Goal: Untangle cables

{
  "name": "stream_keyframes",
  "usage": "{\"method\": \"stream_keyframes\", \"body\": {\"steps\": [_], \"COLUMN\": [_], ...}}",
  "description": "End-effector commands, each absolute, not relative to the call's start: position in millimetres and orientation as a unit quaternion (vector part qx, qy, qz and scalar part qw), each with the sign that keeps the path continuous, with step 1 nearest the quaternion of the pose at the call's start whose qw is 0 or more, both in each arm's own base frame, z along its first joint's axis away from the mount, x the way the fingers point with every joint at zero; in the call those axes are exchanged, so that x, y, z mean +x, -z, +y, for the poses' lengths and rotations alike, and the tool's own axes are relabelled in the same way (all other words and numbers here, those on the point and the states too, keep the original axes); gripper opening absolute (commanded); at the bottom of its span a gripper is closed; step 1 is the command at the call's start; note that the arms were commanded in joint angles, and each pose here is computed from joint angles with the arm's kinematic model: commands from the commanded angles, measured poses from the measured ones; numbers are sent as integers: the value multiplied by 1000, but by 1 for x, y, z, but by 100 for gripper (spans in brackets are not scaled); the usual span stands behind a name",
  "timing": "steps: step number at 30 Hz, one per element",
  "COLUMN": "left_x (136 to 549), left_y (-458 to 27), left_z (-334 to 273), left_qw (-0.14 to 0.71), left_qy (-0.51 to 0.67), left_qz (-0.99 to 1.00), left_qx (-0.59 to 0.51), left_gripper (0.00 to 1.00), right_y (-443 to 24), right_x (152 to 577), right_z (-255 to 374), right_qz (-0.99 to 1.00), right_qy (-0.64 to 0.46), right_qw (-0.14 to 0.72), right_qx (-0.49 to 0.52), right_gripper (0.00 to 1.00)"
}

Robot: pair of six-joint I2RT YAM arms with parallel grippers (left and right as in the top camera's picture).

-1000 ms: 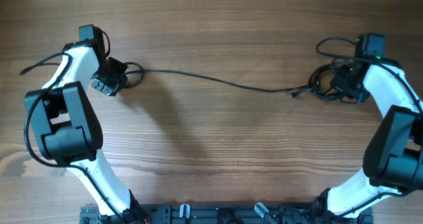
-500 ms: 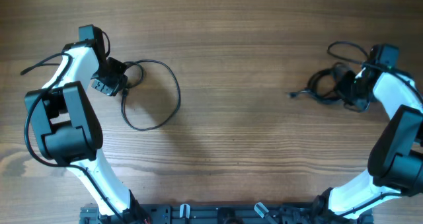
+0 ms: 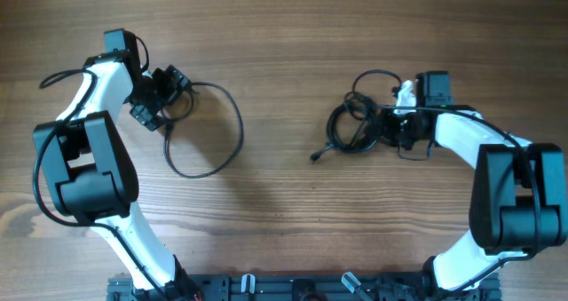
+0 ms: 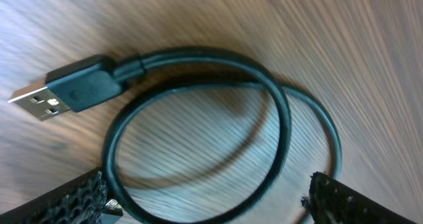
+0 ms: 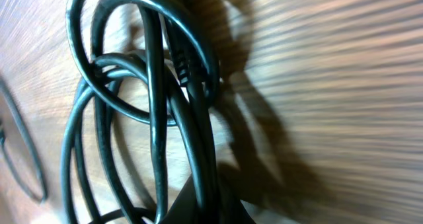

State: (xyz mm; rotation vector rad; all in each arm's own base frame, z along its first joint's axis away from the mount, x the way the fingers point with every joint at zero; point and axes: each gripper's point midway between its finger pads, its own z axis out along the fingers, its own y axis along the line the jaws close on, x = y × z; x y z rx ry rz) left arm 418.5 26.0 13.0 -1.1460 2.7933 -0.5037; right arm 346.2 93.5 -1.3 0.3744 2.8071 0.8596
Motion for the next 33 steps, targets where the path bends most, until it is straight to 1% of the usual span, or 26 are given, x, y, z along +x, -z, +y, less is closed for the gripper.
{"method": "stream_keyframes", "body": {"steps": [1, 3, 6, 7, 9, 10, 12, 15, 17, 21, 23, 25, 30, 31, 32, 33], "left_x": [419, 422, 425, 425, 424, 424, 424, 423, 423, 425, 424, 425, 425, 425, 425, 425], "left_y": [-40, -49, -50, -50, -48, -47, -45, -44, -45, -54, -53, -51, -44, -44, -44, -44], "left_z": [-14, -33, -57, -65, -78, -82, -87, -90, -89, -89, -88, -83, -69, -69, -69, -68], "left_qw": [54, 67, 74, 75, 74, 75, 77, 77, 76, 87, 87, 89, 87, 87, 87, 87], "left_qy": [266, 292, 294, 294, 283, 276, 266, 263, 263, 264, 264, 248, 209, 208, 206, 205], "left_qz": [928, 933, 940, 941, 947, 950, 954, 955, 955, 954, 954, 958, 961, 961, 962, 962], "left_qx": [-253, -200, -157, -147, -129, -123, -114, -111, -112, -109, -109, -113, -158, -157, -158, -159], "left_gripper": [100, 96, 84, 84, 84, 85, 86, 88, 86, 86, 88, 96, 96, 96, 96, 96], "right_y": [-12, -27, -35, -36, -37, -37, -29, -20, -17, -17, -17, -11, -7, -7, -8, -11], "right_x": [344, 344, 346, 346, 342, 339, 331, 321, 314, 294, 285, 281, 279, 278, 277, 278], "right_z": [121, 136, 150, 157, 173, 182, 194, 211, 223, 252, 267, 271, 272, 269, 265, 262], "right_qz": [925, 904, 892, 892, 892, 893, 905, 919, 925, 925, 926, 936, 942, 945, 951, 955], "right_qy": [-363, -416, -440, -441, -444, -443, -419, -390, -377, -379, -378, -351, -336, -326, -310, -297], "right_qw": [84, 84, 77, 78, 78, 75, 56, 46, 38, 12, 12, 21, 17, 9, 3, 0], "right_qx": [77, 61, 69, 60, 35, 25, 39, 32, 33, 23, 0, 1, 18, 22, 21, 14], "right_gripper": [14, 15, 14, 14, 13, 10, 9, 9, 9, 8, 9, 10, 8, 11, 17, 27]}}
